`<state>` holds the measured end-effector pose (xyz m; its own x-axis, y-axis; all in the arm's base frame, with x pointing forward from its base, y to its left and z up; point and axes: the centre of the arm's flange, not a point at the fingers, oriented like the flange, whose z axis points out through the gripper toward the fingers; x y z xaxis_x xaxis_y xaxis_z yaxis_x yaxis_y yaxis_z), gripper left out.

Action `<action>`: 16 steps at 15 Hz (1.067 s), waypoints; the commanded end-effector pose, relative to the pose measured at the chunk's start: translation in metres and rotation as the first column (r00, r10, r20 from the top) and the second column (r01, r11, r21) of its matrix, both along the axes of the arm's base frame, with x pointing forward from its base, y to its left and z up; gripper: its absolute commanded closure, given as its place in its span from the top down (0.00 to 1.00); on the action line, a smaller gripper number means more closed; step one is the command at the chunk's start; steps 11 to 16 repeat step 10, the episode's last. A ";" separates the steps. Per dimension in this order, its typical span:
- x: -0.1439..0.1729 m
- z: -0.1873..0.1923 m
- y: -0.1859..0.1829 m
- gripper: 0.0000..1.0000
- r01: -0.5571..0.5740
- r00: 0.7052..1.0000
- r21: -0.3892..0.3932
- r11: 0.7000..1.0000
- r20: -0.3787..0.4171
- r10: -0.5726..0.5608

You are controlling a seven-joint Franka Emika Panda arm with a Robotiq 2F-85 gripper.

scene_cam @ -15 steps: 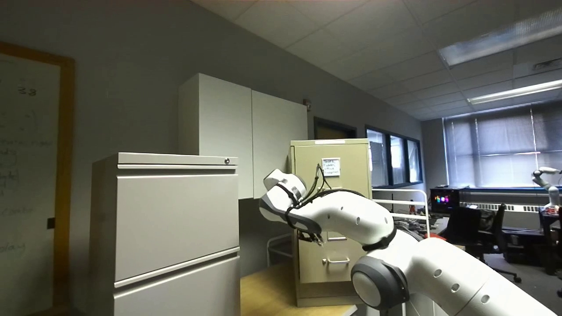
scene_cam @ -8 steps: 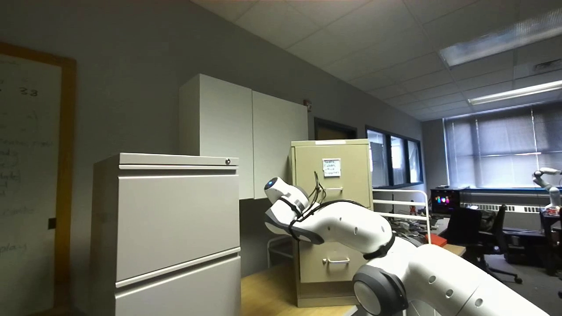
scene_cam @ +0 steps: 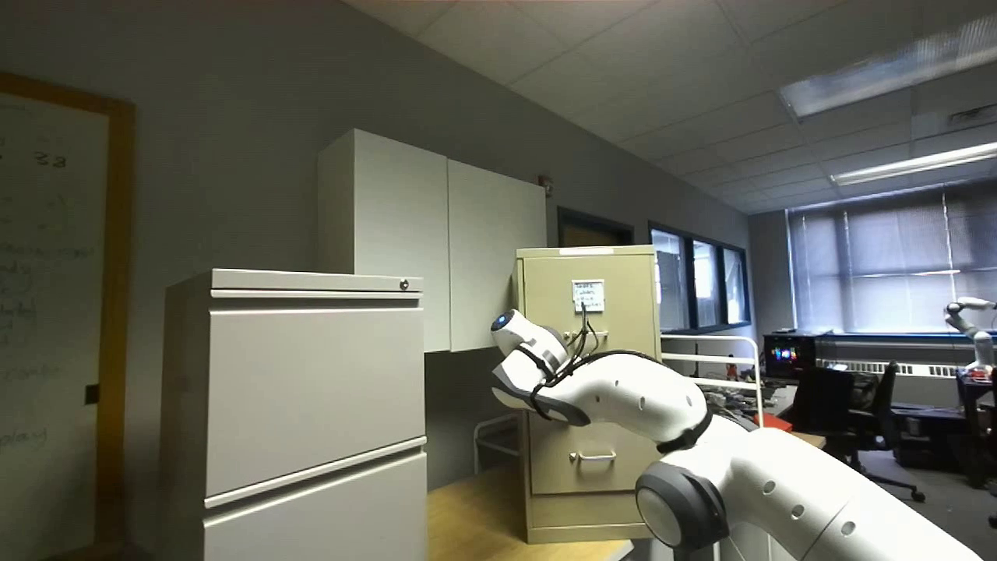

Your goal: Close the bottom drawer of the cabinet at the right

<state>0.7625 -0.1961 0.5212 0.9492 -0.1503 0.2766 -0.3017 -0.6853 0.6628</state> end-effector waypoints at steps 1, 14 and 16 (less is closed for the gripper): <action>0.041 0.035 -0.054 0.00 0.064 0.986 -0.048 0.997 0.157 -0.056; 0.032 0.048 -0.074 0.03 0.142 0.979 0.151 0.978 0.123 -0.161; 0.032 0.048 -0.074 0.03 0.142 0.979 0.151 0.978 0.123 -0.161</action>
